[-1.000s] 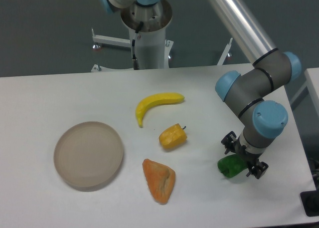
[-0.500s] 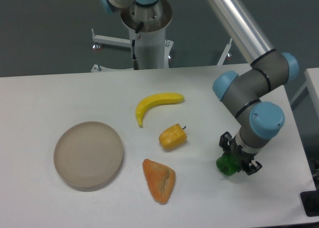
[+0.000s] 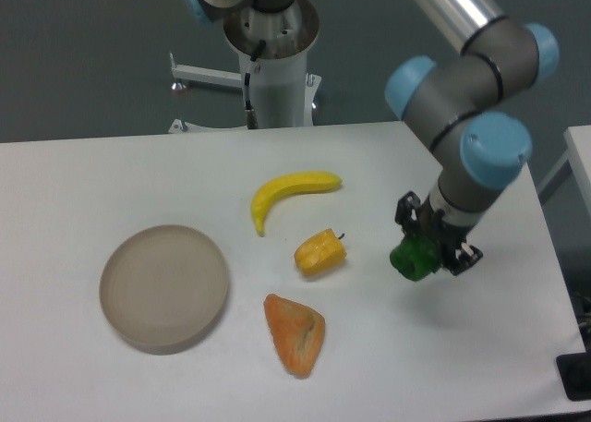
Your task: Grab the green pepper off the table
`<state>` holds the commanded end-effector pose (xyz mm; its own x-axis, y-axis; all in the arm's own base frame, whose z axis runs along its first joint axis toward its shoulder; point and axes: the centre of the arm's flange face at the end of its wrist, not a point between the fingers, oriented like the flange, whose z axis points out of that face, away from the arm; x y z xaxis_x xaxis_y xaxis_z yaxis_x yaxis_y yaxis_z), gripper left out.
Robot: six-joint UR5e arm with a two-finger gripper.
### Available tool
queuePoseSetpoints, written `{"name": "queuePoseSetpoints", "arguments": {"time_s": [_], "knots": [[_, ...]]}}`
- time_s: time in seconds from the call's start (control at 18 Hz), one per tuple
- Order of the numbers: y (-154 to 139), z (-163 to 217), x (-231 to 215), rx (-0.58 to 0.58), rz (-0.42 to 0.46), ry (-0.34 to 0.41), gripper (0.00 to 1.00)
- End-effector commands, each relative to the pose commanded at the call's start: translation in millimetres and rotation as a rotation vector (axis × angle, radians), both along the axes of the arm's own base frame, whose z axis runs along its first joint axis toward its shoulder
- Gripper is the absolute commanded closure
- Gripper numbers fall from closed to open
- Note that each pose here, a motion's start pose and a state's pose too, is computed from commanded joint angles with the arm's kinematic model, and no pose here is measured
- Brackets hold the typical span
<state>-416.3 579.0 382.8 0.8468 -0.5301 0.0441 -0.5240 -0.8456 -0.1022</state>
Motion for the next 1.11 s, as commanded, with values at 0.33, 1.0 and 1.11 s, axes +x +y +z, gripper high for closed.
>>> {"name": "queuePoseSetpoints", "arguments": {"time_s": [0.33, 1.0, 1.11], "knots": [[-16.1, -5.2, 20.2, -0.04, -0.042, 0.004, 0.94], [-16.9, -5.1, 24.7, -0.06, -0.116, 0.05, 0.94], [-16.4, -5.3, 24.1, -0.059, -0.116, 0.052, 0.94]]}}
